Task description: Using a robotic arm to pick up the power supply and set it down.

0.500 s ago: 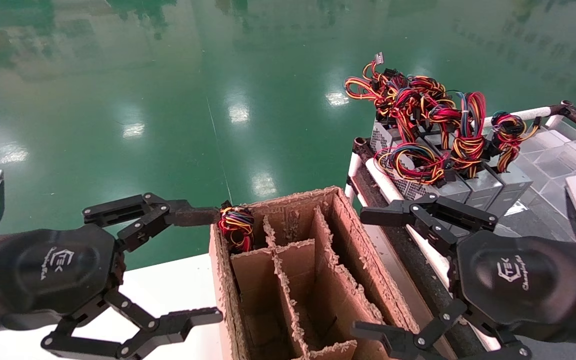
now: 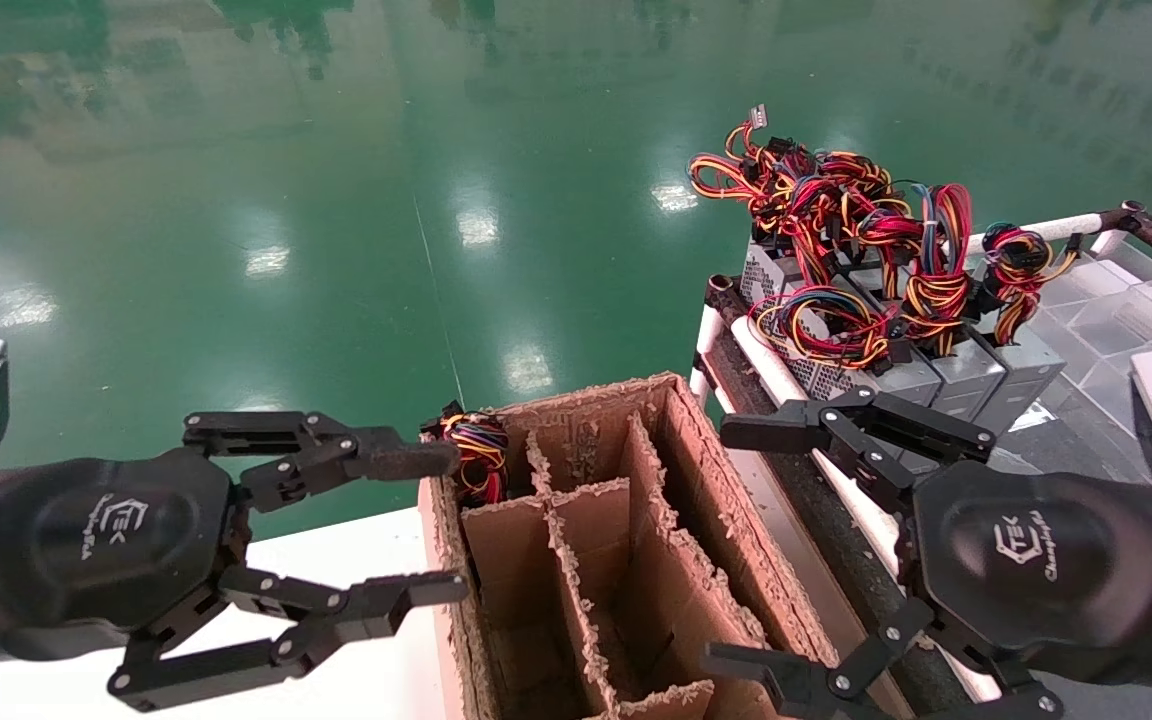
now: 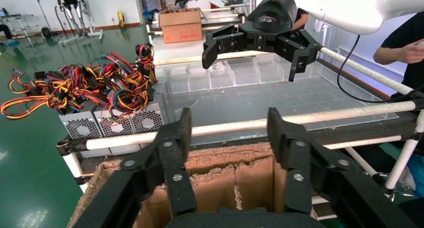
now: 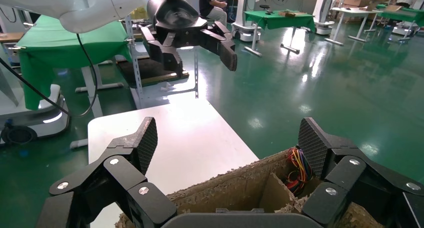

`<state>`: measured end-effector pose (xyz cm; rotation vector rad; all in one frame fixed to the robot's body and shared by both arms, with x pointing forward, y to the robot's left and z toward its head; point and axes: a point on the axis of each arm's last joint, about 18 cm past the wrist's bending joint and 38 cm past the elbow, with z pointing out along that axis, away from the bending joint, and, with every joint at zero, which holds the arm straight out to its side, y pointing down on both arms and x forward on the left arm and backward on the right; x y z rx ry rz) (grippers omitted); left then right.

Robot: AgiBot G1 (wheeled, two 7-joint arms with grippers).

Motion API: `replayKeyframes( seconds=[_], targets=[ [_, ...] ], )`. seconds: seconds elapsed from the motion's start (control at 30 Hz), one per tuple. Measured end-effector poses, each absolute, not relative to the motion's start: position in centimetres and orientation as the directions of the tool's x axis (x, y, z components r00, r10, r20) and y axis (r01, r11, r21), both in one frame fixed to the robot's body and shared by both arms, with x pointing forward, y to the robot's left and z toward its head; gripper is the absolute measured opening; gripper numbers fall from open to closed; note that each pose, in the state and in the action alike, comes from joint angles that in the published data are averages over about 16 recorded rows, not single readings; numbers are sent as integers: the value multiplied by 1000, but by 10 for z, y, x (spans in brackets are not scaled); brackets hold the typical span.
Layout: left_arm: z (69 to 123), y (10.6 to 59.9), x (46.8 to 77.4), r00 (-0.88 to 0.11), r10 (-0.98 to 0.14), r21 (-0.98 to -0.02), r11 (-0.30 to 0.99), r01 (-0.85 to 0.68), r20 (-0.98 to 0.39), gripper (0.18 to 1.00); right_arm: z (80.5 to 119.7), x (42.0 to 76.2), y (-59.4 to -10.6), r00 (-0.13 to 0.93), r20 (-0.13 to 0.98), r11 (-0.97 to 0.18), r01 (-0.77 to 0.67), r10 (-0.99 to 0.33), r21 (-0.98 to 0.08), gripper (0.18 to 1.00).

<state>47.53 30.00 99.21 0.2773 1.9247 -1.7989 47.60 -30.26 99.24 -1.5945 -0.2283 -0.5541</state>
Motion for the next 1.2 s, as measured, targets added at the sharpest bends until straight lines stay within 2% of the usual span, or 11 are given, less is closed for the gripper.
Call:
replayKeyframes(
  seconds=[0.43, 0.63, 0.9, 1.2],
  targets=[
    [992, 300, 475, -861, -178, -879, 112, 464, -477, 380, 992, 476, -303, 860, 478, -112, 465, -180, -878, 1001],
    [992, 300, 475, -861, -178, -879, 112, 464, -477, 289, 992, 476, -303, 860, 478, -112, 465, -180, -878, 1001],
    [992, 300, 475, -861, -178, -879, 112, 464, -477, 221, 992, 476, -303, 860, 478, -112, 465, -180, -878, 1001],
    [992, 300, 475, -861, -178, -879, 112, 464, -477, 223, 992, 477, -303, 861, 475, -114, 461, -184, -880, 1001]
  ],
)
